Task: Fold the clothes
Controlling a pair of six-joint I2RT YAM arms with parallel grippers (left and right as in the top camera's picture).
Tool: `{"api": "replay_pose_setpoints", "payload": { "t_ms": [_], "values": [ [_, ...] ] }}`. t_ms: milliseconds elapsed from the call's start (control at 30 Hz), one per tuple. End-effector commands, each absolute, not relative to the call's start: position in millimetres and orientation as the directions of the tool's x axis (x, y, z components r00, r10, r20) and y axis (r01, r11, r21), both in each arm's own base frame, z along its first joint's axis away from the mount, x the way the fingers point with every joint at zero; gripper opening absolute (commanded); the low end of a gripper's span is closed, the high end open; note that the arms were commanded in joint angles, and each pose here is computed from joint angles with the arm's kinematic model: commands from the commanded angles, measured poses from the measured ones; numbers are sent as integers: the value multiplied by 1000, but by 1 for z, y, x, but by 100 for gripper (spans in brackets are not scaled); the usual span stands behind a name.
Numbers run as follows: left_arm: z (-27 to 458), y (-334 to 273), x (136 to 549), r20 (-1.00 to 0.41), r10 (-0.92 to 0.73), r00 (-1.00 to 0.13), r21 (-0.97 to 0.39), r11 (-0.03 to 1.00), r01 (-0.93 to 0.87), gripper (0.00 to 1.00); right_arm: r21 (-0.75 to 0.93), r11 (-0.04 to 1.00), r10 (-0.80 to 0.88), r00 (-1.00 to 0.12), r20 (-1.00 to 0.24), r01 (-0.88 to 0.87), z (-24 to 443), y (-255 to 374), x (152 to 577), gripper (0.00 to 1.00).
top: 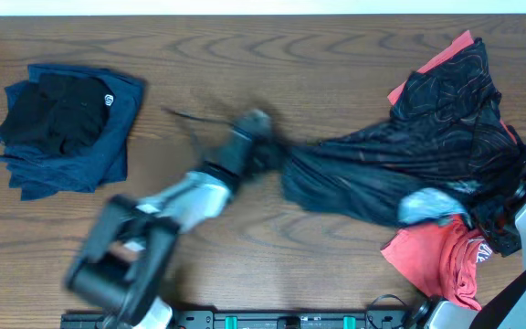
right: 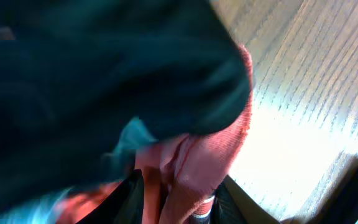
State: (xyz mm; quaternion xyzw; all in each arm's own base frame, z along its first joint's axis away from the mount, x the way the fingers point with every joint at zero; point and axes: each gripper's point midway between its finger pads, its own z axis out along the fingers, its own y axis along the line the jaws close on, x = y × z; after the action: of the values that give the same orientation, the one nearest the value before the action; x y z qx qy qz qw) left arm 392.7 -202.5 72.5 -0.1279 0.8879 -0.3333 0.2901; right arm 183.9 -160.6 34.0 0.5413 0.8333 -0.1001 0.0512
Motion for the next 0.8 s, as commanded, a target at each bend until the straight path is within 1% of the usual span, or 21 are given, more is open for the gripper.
{"api": "replay_pose_setpoints", "payload": {
  "t_ms": [0, 67, 167, 233, 300, 333, 367, 467, 500, 533, 567, 600, 633, 700, 767],
  "values": [
    [153, -123, 443, -559, -550, -621, -693, 721, -15, 6, -108, 425, 876, -439, -200, 898, 37, -161, 189, 33],
    [192, -75, 463, -574, -629, -524, -728, 685, -27, 6, -104, 425, 875, -437, -205, 899, 37, -162, 190, 30],
    [227, -27, 478, -550, -714, -433, -778, 627, -46, 6, -103, 425, 875, -437, -209, 899, 37, -162, 191, 23],
    [238, -10, 481, -554, -727, -406, -783, 621, -44, 6, -104, 425, 875, -438, -207, 899, 37, -162, 190, 22],
    [236, -5, 479, -540, -731, -417, -789, 613, -52, 6, -104, 425, 875, -438, -206, 899, 36, -162, 190, 21],
    [232, -9, 476, -522, -726, -448, -795, 604, -52, 6, -105, 425, 875, -438, -205, 899, 36, -161, 190, 21],
    [227, -21, 470, -488, -711, -506, -810, 586, -42, 6, -105, 425, 875, -438, -205, 899, 36, -161, 190, 21],
    [203, -76, 438, -353, -600, -717, -846, 532, -29, 7, -105, 425, 875, -438, -205, 899, 36, -161, 190, 21],
    [194, -93, 426, -326, -551, -768, -842, 539, -29, 10, -105, 425, 875, -438, -205, 899, 36, -161, 190, 21],
    [182, -112, 413, -302, -493, -816, -827, 561, -33, 17, -105, 425, 875, -438, -205, 899, 36, -161, 190, 22],
    [171, -127, 402, -291, -442, -849, -807, 589, -30, 26, -105, 425, 875, -438, -205, 899, 36, -161, 190, 21],
    [160, -143, 390, -280, -388, -878, -782, 623, -26, 38, -105, 425, 875, -438, -205, 899, 36, -161, 190, 21],
    [151, -153, 382, -271, -355, -895, -761, 648, -27, 44, -106, 428, 874, -441, -205, 898, 36, -161, 190, 21],
    [132, -180, 366, -257, -281, -925, -708, 706, -18, 47, -106, 428, 874, -441, -205, 898, 36, -161, 190, 22],
    [113, -210, 348, -244, -205, -948, -660, 751, 8, 47, -106, 428, 874, -441, -205, 897, 36, -161, 190, 21]
  ]
}}
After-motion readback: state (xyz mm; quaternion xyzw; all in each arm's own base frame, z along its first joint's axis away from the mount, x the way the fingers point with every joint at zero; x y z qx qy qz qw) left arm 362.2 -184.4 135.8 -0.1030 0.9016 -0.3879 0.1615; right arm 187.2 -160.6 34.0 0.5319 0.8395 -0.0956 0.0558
